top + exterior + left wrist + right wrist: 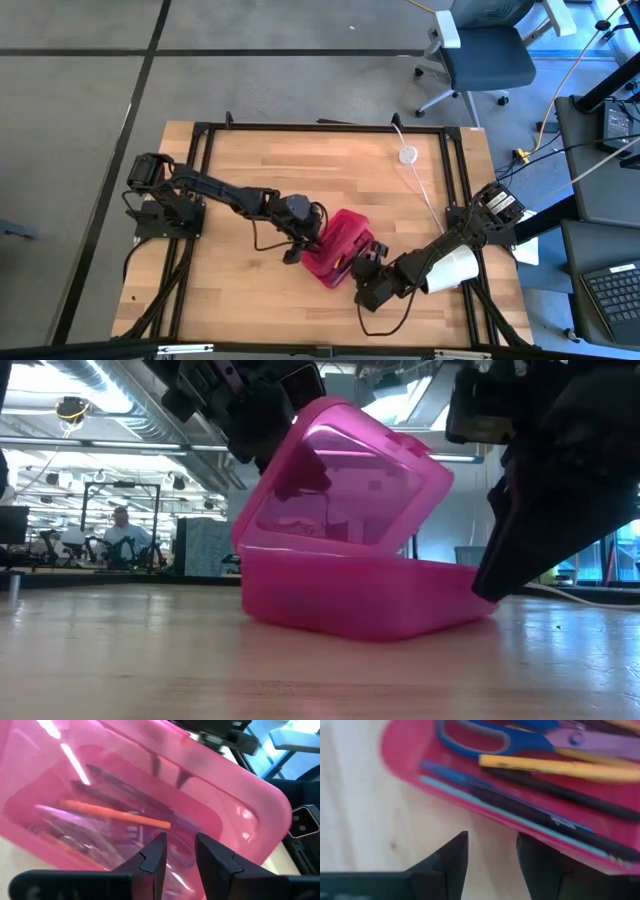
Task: Pick & place school supplies into a supply box
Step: Close the red supply box
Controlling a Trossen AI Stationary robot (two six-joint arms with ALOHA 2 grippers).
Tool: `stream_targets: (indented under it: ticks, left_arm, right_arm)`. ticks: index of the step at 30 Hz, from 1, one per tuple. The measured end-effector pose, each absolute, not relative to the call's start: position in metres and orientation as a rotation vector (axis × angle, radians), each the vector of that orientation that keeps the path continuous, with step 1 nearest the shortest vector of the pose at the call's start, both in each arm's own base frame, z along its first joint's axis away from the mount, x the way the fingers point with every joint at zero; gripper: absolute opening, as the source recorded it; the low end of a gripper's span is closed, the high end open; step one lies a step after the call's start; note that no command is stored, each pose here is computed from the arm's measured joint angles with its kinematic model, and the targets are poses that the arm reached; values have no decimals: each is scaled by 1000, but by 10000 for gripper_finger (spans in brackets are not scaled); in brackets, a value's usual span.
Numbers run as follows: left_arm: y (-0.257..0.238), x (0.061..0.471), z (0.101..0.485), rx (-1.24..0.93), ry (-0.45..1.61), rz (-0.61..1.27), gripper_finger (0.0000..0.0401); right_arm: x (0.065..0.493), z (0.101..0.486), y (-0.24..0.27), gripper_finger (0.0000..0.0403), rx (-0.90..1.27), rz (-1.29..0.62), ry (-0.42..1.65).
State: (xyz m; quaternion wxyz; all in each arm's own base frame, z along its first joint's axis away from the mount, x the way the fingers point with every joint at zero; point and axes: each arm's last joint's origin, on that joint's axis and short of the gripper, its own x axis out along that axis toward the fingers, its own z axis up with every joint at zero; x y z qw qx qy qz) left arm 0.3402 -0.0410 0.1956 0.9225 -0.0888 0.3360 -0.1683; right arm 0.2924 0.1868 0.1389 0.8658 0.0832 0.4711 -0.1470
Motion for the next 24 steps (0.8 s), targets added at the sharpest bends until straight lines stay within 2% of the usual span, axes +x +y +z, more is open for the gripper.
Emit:
stream_targets:
  ticks: [6, 24]
  left_arm:
    - [-57, 338, 195, -198, 702, -330, 91]
    - [-86, 343, 174, -260, 720, -181, 94]
  right_arm:
    - [289, 137, 178, 171, 134, -394, 1012]
    - [302, 139, 158, 171, 30, -437, 966]
